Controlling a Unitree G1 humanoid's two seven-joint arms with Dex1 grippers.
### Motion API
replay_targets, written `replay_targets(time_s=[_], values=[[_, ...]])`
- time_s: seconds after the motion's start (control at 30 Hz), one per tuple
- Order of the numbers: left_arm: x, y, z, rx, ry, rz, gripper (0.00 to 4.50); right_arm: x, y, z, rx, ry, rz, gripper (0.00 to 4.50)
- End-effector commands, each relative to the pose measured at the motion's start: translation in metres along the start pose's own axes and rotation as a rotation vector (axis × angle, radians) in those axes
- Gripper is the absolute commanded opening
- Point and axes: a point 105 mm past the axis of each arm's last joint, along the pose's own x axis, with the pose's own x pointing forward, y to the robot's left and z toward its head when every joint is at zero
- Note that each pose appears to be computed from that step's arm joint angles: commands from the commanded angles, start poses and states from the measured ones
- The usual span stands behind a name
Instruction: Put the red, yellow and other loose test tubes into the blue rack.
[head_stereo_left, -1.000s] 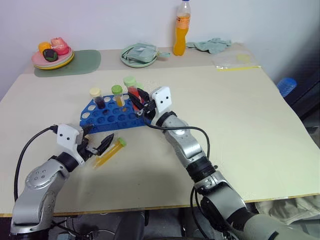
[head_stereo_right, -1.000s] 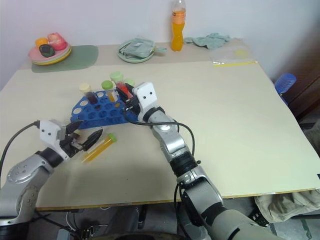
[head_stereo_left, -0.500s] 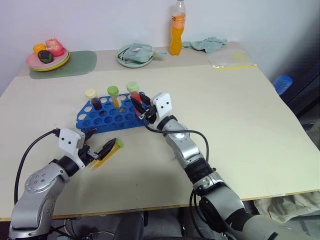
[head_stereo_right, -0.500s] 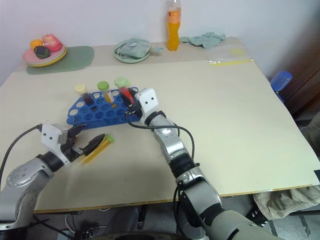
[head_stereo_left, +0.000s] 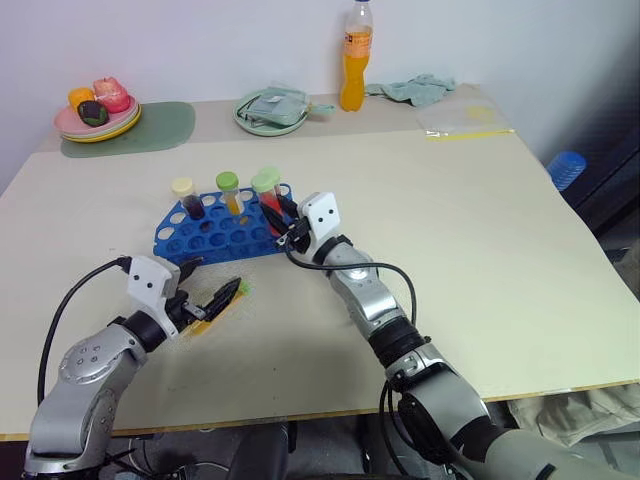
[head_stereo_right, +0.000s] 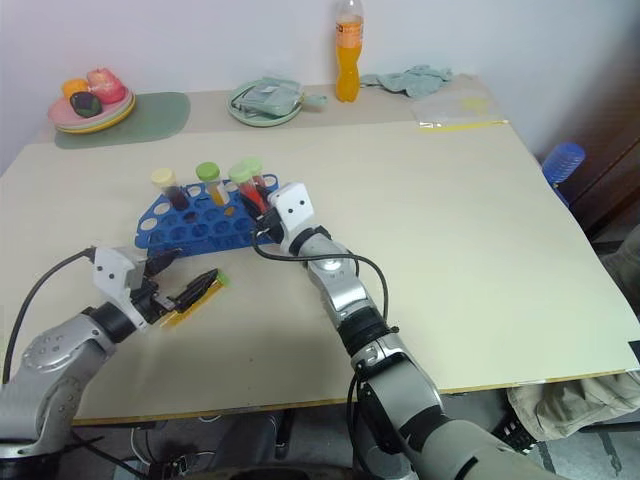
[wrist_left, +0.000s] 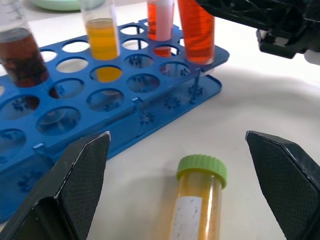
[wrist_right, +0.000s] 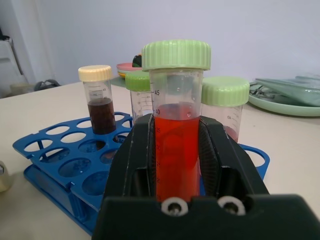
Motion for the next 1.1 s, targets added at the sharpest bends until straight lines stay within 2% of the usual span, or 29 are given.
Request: replay_targets(time_s=[0.03, 0.07, 0.1, 0.23, 0.27, 0.4, 0.5, 0.63, 0.7, 0.77, 0.9, 1.0, 1.1], values=[[0.0, -0.002, 0.011, 0.022, -0.034, 0.0, 4.5, 0.008, 0.009, 0.018, 0.061, -0.071, 0.036, 0.75], [-0.001, -0.002, 0.011, 0.021, -0.033, 0.003, 4.5, 0.007, 0.01, 0.02, 0.077, -0.078, 0.049, 1.72], [-0.001, -0.002, 0.011, 0.021, -0.03, 0.006, 4.5, 0.006, 0.01, 0.021, 0.083, -0.085, 0.053, 2.05], [-0.002, 0.0, 0.017, 0.038, -0.024, 0.014, 4.5, 0.003, 0.01, 0.04, 0.064, -0.155, 0.069, 4.07], [-0.001, 0.0, 0.02, 0.036, -0.024, 0.015, 4.5, 0.002, 0.01, 0.044, 0.053, -0.17, 0.07, 4.46], [0.003, -0.005, 0.03, 0.134, 0.108, -0.016, 4.5, -0.01, -0.001, 0.067, 0.055, -0.225, 0.067, 4.46], [0.006, -0.009, 0.035, 0.091, 0.244, -0.059, 4.5, -0.022, -0.014, 0.079, 0.036, -0.23, 0.062, 4.46], [0.003, -0.008, 0.036, 0.117, 0.409, -0.075, 4.5, -0.038, -0.025, 0.085, -0.017, -0.193, 0.096, 4.46], [0.0, -0.008, 0.035, 0.118, 0.531, -0.092, 4.5, -0.05, -0.031, 0.087, -0.051, -0.157, 0.132, 4.46], [-0.007, -0.001, 0.027, 0.13, 0.776, -0.103, 4.5, -0.068, -0.035, 0.085, -0.086, -0.089, 0.211, 4.46], [-0.003, 0.003, 0.029, 0.139, 0.892, -0.126, 4.5, -0.093, -0.025, 0.08, -0.12, 0.011, 0.358, 4.46], [0.005, 0.009, 0.02, 0.183, 0.983, -0.105, 4.5, -0.108, -0.013, 0.073, -0.105, 0.067, 0.443, 4.46], [0.014, 0.003, 0.015, 0.22, 1.013, -0.16, 4.5, -0.117, -0.002, 0.067, -0.102, 0.1, 0.497, 4.46]])
